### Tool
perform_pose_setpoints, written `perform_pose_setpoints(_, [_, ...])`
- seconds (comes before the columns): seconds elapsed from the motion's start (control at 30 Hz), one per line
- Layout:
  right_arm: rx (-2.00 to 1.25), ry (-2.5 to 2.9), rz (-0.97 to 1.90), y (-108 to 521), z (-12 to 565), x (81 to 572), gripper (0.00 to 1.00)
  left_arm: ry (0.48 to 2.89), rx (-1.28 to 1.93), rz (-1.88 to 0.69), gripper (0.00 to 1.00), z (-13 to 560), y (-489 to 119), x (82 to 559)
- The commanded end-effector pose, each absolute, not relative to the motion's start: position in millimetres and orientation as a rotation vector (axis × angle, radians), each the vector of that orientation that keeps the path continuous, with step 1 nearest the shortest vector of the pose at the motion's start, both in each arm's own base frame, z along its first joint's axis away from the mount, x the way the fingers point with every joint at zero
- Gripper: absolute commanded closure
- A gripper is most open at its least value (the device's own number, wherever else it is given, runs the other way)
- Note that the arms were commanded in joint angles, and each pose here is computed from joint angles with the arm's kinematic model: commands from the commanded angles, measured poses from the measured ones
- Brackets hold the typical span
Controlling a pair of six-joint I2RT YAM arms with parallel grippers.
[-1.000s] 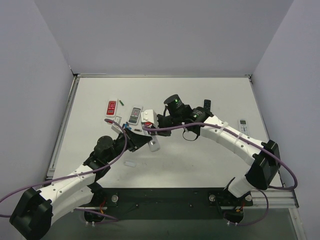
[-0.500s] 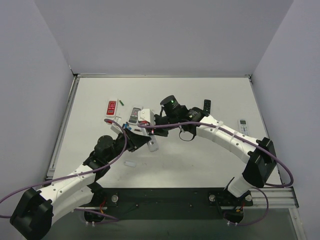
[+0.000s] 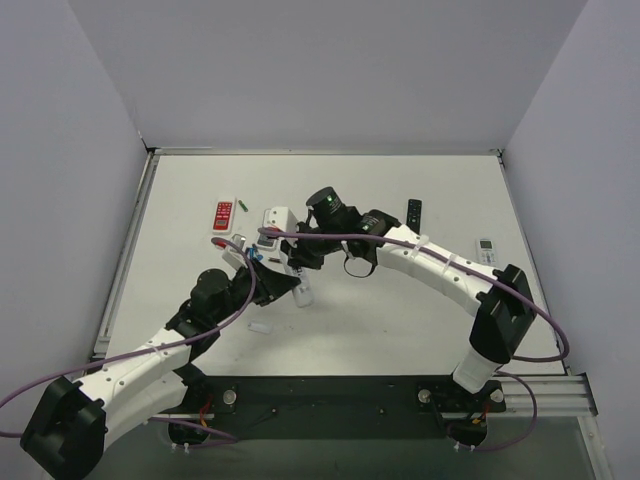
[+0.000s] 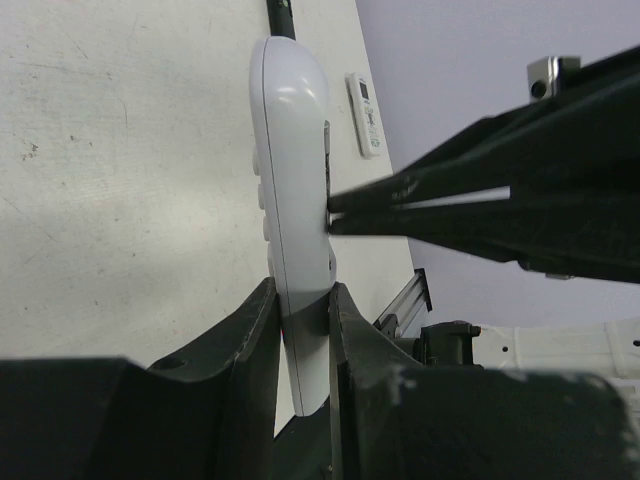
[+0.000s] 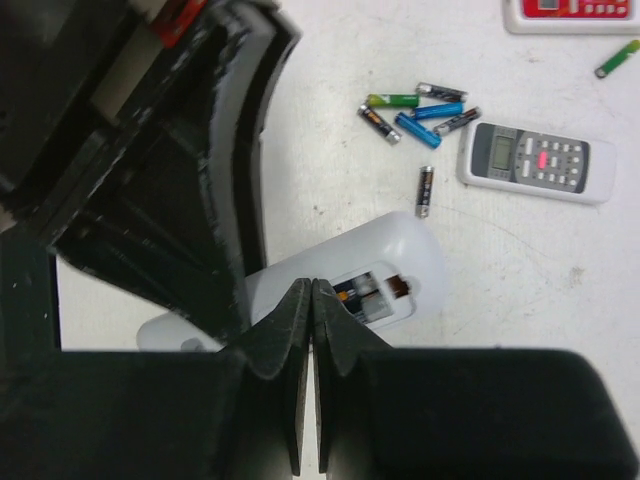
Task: Load the batteries into the remote control
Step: Load the battery into the remote control.
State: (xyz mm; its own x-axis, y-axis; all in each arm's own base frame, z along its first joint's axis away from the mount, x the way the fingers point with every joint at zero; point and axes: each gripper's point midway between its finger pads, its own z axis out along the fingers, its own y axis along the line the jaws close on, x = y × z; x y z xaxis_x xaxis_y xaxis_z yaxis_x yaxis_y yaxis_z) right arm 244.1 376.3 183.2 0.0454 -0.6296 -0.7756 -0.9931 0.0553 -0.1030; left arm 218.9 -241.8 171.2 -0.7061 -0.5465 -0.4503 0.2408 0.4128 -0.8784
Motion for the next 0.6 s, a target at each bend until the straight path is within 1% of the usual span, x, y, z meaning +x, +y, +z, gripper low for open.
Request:
perform_pose_setpoints(0.0, [-1.543,1.715,0.684,398,187,263,1.00,1.621,0.049,-1.590,1.00,280,-265,197])
perform_pose_setpoints(0.17, [-1.485,1.790,0.716,397,186,264,1.00,1.636,0.015,-1.536,1.00,274,-256,200])
perform_pose_setpoints(0.3, [-1.394,1.744,0.772,397,229,261,1.00,1.747,-0.060,-1.380,1.00,244,-244,212])
perform_pose_setpoints(0.33, [-1.369,1.735,0.785,398,240,259,0.93,1.814,-0.078,-1.326,1.00,226,-240,213])
perform_pose_setpoints(0.4, [-1.283,1.730,0.812,394,266,259,0.82,1.863,-0.153,-1.242,1.00,209,-230,220])
perform_pose_setpoints(0.43, [-1.249,1.724,0.814,393,275,260,0.70,1.909,-0.176,-1.194,1.00,195,-224,220])
perform_pose_setpoints(0.5, [-1.191,1.746,0.803,384,282,261,0.57,1.926,-0.249,-1.108,1.00,183,-211,226])
perform_pose_setpoints(0.53, [-1.163,1.769,0.795,381,282,261,0.46,1.963,-0.277,-1.060,1.00,172,-204,225])
perform_pose_setpoints(0.57, [-1.149,1.791,0.780,378,276,262,0.42,1.980,-0.285,-1.041,1.00,166,-201,223])
